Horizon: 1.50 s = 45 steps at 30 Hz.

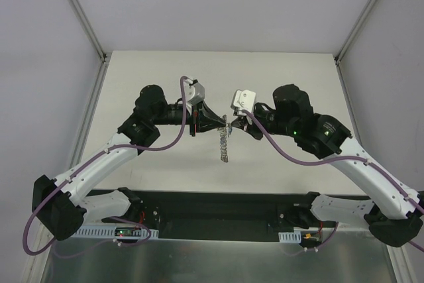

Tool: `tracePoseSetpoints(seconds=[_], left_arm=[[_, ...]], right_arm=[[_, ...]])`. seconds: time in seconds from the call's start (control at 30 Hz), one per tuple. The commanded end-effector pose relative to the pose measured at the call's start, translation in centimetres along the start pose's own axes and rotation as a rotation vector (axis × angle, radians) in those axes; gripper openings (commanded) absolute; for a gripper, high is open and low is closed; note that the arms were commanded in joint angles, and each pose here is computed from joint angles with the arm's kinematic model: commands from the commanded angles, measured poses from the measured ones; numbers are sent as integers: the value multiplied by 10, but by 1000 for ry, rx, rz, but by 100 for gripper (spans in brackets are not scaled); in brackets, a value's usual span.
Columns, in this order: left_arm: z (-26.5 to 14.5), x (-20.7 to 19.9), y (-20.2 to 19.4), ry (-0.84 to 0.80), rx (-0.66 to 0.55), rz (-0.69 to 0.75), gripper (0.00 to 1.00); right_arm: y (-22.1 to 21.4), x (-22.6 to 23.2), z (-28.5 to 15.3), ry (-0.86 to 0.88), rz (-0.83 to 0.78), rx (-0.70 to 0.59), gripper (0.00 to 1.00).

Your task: Put the keys on the keyring

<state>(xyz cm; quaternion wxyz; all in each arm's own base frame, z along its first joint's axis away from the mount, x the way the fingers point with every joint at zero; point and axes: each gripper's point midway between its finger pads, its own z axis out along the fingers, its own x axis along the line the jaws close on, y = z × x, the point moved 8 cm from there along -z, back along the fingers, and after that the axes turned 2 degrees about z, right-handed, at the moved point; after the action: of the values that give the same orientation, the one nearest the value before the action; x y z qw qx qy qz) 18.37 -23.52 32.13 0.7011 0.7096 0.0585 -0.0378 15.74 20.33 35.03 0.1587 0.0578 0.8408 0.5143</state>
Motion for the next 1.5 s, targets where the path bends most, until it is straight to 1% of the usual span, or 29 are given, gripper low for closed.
tracePoseSetpoints(seconds=[0.0,0.03,0.07,0.13,0.17,0.37,0.4,0.5,0.53,0.6,0.63,0.7,0.73,0.77,0.8,0.83,0.87,0.9,0.97,1.0,1.03,1.1,1.2,1.23,1.27,1.33,1.37,1.47], left_arm=[[-9,-7,10,28,-50,103,0],[-10,-7,8,38,-49,103,6],[-11,-8,5,37,-44,102,7],[-12,-8,2,41,-34,106,9],[-12,-8,0,40,-30,105,13],[-11,-8,8,16,-29,136,30],[-10,-8,9,-4,-26,144,30],[-7,-4,8,3,-4,119,32],[-6,-2,7,4,7,128,33],[-6,0,2,8,25,116,35],[-6,1,-1,20,33,107,37],[-6,4,-14,35,67,75,40],[-6,6,-20,50,79,60,42],[-6,9,-31,58,102,32,43],[-5,10,-37,59,118,10,44],[-4,11,-43,64,131,-6,47],[-3,14,-54,84,154,-33,48],[-2,15,-62,92,174,-52,49],[3,16,-80,104,221,-89,53],[6,15,-86,106,240,-99,54],[8,14,-94,106,267,-119,56],[19,11,-110,88,324,-153,59],[36,5,-132,59,405,-220,62],[40,4,-137,52,425,-235,63],[50,0,-147,31,465,-249,64],[57,-2,-157,42,514,-253,66],[62,-2,-166,35,557,-274,67],[73,-6,-183,28,629,-293,68]], right_arm=[[24,-7,-14,-35,-62,-34,1],[27,-7,-15,-25,-66,-39,1],[33,-8,-18,-23,-83,-53,1],[34,-7,-16,6,-89,-38,1],[39,-8,-19,10,-104,-47,1],[40,-4,-17,87,-117,0,1],[39,-5,-17,88,-120,5,1],[31,-7,-13,65,-108,41,1],[21,-8,-9,35,-70,84,1],[8,-10,-6,-5,-4,125,1],[-13,-11,0,-46,84,190,1],[-33,-13,2,-102,177,225,1],[-44,-17,2,-152,228,253,4],[-63,-12,5,-168,322,295,7],[-71,-11,4,-186,363,314,11],[-80,-13,2,-233,412,337,18],[-99,-7,4,-254,495,383,20],[-106,-5,2,-276,548,395,22],[-127,-3,0,-321,651,444,30],[-144,5,2,-342,732,486,33],[-152,6,-1,-382,768,503,38],[-172,17,0,-411,866,547,40],[-191,23,-3,-472,935,580,44],[-202,28,-3,-504,1002,603,45],[-206,29,-3,-513,1021,608,45],[-219,34,-3,-533,1067,629,46],[-221,36,-2,-543,1099,630,47],[-233,42,0,-557,1157,646,47]])
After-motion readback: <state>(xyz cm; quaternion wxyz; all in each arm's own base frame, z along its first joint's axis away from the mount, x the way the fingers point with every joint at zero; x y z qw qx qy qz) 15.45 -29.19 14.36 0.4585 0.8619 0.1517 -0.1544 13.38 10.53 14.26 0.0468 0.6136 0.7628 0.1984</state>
